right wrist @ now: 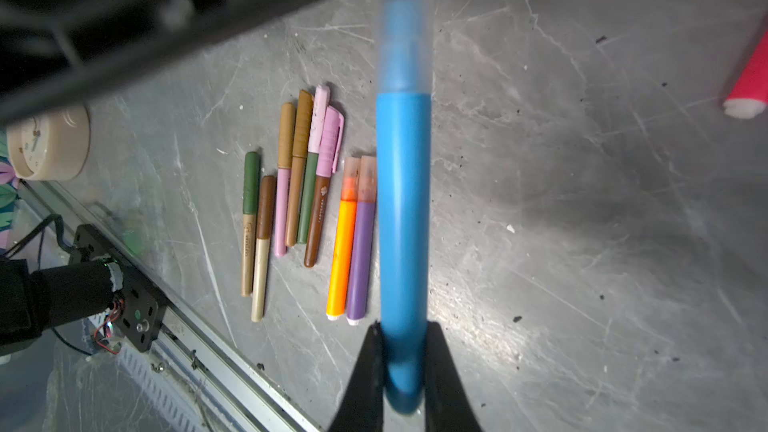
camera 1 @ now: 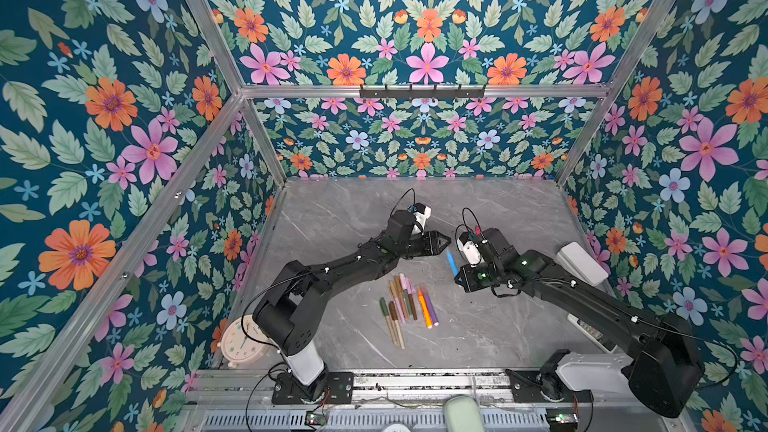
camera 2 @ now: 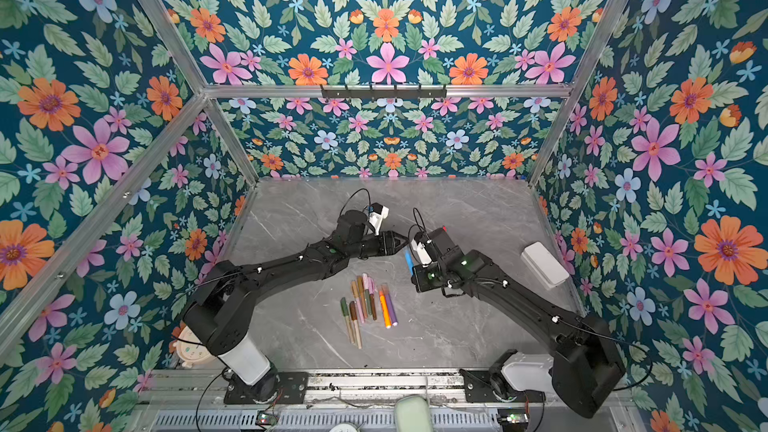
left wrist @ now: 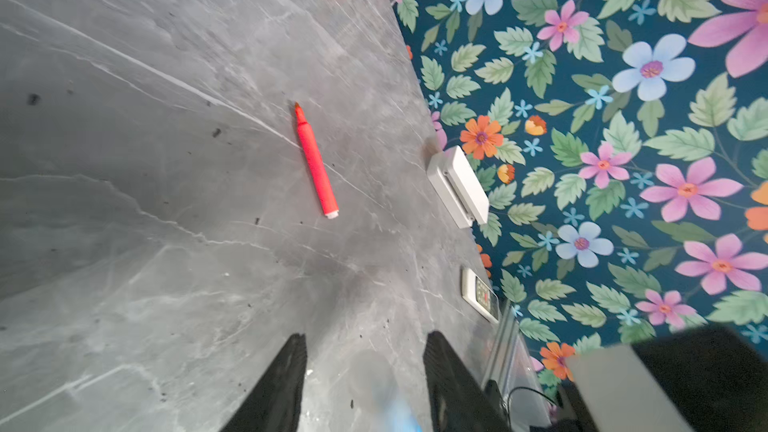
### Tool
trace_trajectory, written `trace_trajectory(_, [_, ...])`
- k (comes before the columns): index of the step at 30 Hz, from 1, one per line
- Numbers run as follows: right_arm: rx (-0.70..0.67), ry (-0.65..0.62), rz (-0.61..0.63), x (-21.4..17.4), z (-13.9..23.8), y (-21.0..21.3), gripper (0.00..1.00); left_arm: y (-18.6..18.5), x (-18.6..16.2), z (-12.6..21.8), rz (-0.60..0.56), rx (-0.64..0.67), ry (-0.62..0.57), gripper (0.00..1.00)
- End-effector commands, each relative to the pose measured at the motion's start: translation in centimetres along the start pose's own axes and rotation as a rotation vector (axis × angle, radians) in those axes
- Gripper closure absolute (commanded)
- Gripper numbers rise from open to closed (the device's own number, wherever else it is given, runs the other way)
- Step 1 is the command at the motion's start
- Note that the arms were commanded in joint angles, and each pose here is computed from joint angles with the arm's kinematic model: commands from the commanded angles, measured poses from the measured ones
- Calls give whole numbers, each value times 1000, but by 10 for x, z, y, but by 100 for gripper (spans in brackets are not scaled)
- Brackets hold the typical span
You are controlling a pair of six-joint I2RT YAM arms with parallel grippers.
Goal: Open the pen caps
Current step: 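Close the left gripper on the blue highlighter's translucent cap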
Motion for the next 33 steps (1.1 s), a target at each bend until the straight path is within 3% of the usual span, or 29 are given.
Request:
trace_trajectory(1, [9,-70,20,16,0,1,100,-18,-1,1,18,-128,20,61])
trace_trajectory(8, [39,-70,-6,10,-9,2,100,-12,-6,4,49,-139,15,73])
trace_trajectory(24, [76,-86,-42,-5,-6,6,100,-18,-6,5,93,-200,9,71])
trace_trajectory(31, [61,-77,-37,-7,-7,3,100,-18,-5,3,94,-204,15,99])
trace_trajectory(33, [50,-80,-35,-6,-7,2,100,-18,-7,3,94,-203,20,100])
Point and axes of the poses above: each gripper's point midway between its finger pads, its own z axis back along the fingers, its own y axis along the line the jaws close on, x = y × z, the point moved 3 cm from there along z, back along the fingers, and after that the axes turned 14 degrees about z, right-handed, at the moved point
